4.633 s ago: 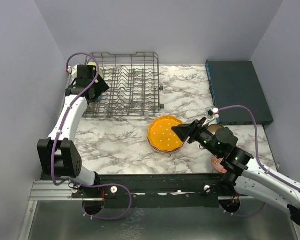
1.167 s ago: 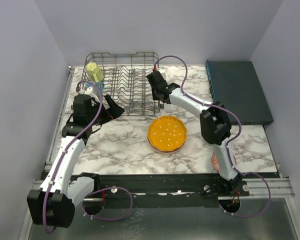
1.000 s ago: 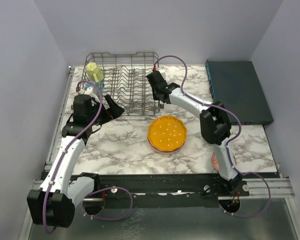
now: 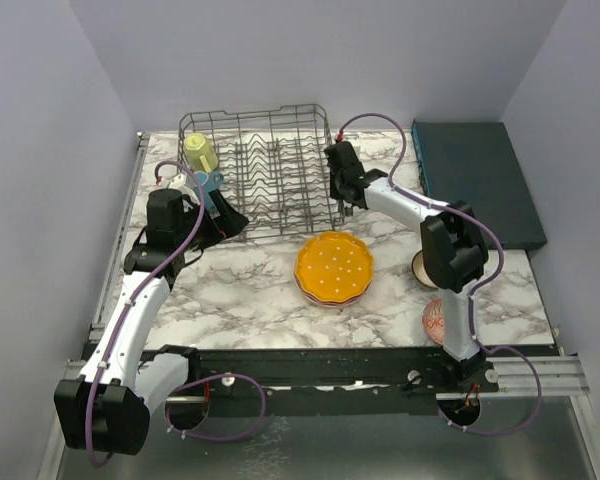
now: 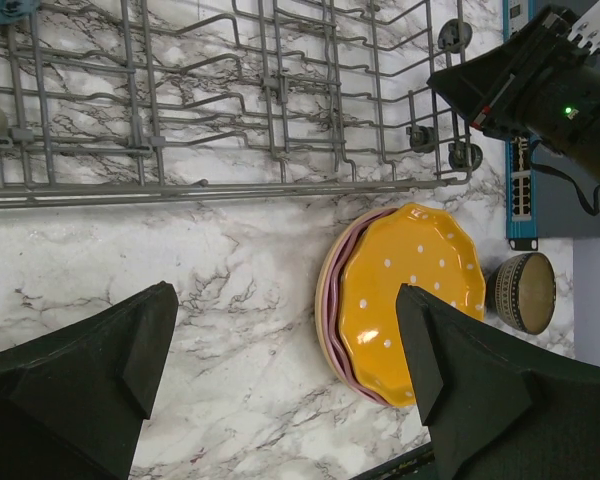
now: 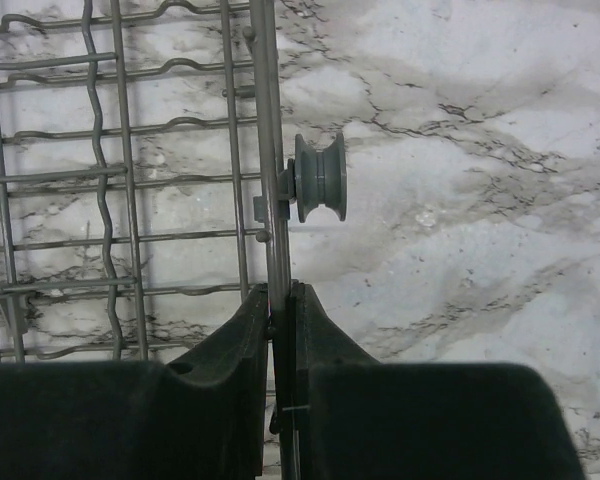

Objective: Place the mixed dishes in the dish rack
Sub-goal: Move the dish rack to the center of the board.

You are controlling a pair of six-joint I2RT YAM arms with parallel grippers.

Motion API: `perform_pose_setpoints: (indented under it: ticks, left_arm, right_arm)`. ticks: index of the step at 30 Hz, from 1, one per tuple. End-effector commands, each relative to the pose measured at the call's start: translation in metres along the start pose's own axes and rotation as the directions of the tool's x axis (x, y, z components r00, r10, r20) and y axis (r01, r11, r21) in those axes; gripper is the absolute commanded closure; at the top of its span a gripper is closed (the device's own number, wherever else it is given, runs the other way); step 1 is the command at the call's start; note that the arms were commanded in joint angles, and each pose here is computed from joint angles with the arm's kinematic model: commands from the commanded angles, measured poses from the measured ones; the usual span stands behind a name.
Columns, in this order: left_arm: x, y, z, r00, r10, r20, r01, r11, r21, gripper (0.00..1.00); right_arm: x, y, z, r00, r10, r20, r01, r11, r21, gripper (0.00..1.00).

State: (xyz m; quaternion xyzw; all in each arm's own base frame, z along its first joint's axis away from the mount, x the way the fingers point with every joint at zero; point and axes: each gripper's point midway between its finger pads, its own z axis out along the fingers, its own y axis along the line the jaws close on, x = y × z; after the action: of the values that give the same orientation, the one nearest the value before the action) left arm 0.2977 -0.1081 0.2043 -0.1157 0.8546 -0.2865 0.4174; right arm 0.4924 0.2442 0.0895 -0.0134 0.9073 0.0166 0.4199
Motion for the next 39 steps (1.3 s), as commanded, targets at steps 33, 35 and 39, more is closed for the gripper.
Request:
perform_pose_setpoints:
  ticks: [33,35,39]
  left_arm:
    - [0.002,0.001,0.004,1.0,0.005,-0.006,-0.005,1.0,0.003,0.01]
    - [0.002,0.0,0.004,1.0,0.006,-0.006,-0.006,1.0,0.006,0.01]
    - [0.002,0.0,0.004,1.0,0.006,-0.006,-0.006,1.0,0.008,0.01]
  right_arm:
    - [0.029,-0.17,-0.016,0.97,0.242,-0.037,-0.226,0.944,0.24,0.99]
    - [0.029,-0.17,-0.017,0.972,0.233,-0.039,-0.218,0.948,0.233,1.0]
    - [0.025,-0.171,-0.017,0.974,0.224,-0.038,-0.21,0.95,0.229,0.99]
